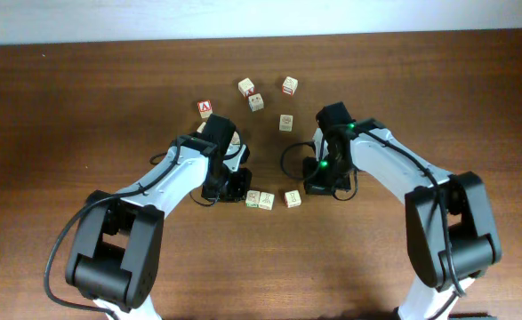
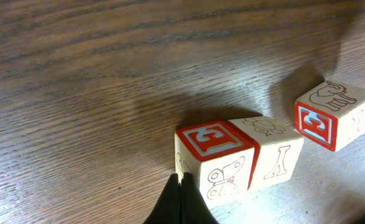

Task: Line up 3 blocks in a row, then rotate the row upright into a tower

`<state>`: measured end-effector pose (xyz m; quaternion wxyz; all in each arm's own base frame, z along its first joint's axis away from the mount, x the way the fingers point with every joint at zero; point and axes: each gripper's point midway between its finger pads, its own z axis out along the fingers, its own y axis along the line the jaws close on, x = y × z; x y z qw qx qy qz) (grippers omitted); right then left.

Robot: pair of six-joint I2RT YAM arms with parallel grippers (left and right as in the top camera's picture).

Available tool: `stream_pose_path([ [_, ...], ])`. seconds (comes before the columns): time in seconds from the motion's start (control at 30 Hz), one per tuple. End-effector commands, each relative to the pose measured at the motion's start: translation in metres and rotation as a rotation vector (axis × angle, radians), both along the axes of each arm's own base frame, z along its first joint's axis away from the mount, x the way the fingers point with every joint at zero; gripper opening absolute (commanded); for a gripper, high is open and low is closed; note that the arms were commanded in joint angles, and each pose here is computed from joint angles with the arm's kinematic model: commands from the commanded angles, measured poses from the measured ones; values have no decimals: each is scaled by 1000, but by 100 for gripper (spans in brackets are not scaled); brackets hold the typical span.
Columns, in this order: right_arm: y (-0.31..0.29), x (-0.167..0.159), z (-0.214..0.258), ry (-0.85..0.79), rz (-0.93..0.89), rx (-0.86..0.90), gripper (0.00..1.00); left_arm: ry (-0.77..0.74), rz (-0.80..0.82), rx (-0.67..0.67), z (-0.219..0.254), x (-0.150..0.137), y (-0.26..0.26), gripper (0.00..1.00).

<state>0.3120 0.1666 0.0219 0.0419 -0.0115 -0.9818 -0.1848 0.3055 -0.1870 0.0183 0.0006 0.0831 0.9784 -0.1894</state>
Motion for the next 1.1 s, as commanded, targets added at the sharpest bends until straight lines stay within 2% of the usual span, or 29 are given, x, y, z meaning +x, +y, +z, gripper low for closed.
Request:
stream_pose_path([
  [0.0,17,-7,-2,-1,46,6,4,30,10,-5,-5,-6,-2,0],
  [0.43,67,-13,0,-50,78,45,4,33,-2,-4,-5,-8,-5,0],
  [0.57,53,-10,1,-29,48,38,4,31,-5,0,-6,-9,-5,0],
  [0.67,47,-6,7,-13,60,125,4,30,-4,4,-6,-9,-5,0],
  [0.93,32,-8,-1,-10,74,129,4,33,-4,5,-6,-9,-4,0],
  [1.07,30,-7,0,-19,67,320,4,33,-5,5,-6,-9,-4,0],
])
